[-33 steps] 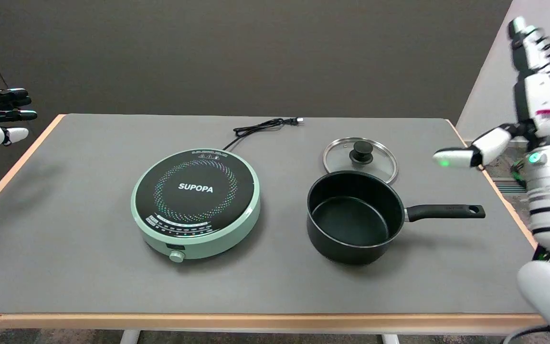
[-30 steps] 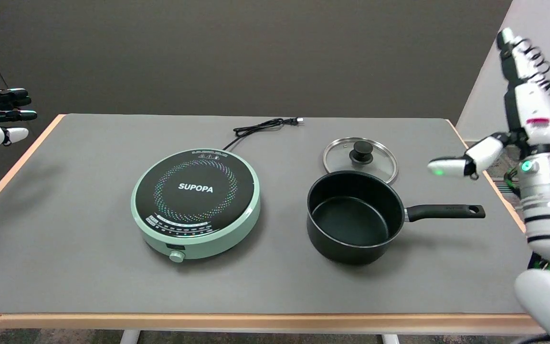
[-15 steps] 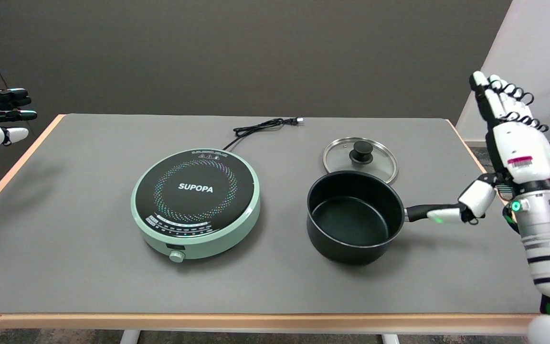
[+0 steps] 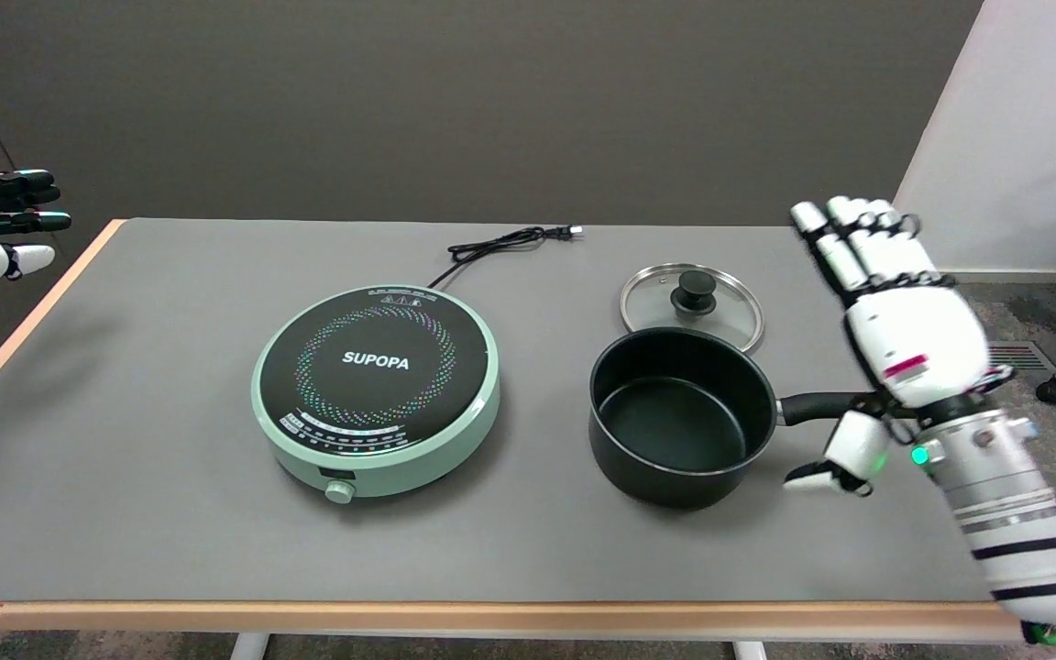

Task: Pick up the soup pot.

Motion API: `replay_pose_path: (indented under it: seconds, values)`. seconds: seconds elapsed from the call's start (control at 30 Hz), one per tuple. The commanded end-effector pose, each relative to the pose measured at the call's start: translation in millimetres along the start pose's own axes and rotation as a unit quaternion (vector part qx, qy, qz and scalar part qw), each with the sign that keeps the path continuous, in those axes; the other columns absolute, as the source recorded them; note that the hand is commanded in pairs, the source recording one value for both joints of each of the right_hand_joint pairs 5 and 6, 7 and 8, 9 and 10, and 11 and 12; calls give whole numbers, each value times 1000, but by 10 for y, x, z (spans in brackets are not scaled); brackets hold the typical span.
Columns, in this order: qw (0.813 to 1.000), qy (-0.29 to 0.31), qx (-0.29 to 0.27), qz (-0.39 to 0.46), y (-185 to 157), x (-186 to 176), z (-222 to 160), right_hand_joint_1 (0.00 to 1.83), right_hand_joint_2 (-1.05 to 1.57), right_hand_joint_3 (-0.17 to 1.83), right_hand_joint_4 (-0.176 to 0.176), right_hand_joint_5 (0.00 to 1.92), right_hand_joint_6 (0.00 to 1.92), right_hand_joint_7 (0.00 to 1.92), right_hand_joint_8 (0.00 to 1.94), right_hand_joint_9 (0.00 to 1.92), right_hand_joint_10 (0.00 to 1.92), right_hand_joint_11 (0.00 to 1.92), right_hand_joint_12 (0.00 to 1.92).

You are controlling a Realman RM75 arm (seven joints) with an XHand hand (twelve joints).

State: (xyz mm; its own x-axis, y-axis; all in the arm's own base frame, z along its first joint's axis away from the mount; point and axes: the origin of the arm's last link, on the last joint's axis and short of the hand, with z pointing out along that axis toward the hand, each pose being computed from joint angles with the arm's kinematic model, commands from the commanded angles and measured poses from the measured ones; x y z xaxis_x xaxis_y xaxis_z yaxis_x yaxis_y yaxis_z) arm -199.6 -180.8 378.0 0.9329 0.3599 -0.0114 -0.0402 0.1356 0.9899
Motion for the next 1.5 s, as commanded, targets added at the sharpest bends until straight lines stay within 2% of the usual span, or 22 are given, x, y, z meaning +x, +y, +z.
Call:
replay_pose_path:
  seconds: [0.03,0.13,0.43,0.83,0.9,0.97,1.13,1.3,1.5]
  values:
    - [989,-49,55,-126,-606,-457,-208,1106,-834,924,114,0,0,0,0,0,0,0,0]
    - [986,-52,42,-149,-612,-492,-223,1111,-836,914,122,0,0,0,0,0,0,0,0]
    - [982,-47,-14,-180,-466,-542,-147,1131,-838,877,99,0,0,0,0,0,0,0,0]
    - [972,-21,-71,-224,-240,-434,-68,1147,-840,878,98,0,0,0,0,0,0,0,0]
    - [971,-15,-83,-224,-226,-441,-57,1152,-843,868,104,1,1,1,1,1,1,1,1]
    - [969,-11,-104,-224,-223,-491,-90,1145,-844,851,131,10,10,10,10,10,10,10,10]
    - [964,-16,-145,-221,-192,-549,-166,1159,-850,876,138,25,25,25,25,25,25,25,25]
    - [967,-37,-145,-208,-249,-626,-184,1181,-861,865,147,34,34,34,34,34,34,34,34]
    - [967,-124,-125,-183,-233,-893,-118,1189,-849,875,138,39,39,39,39,39,39,39,39]
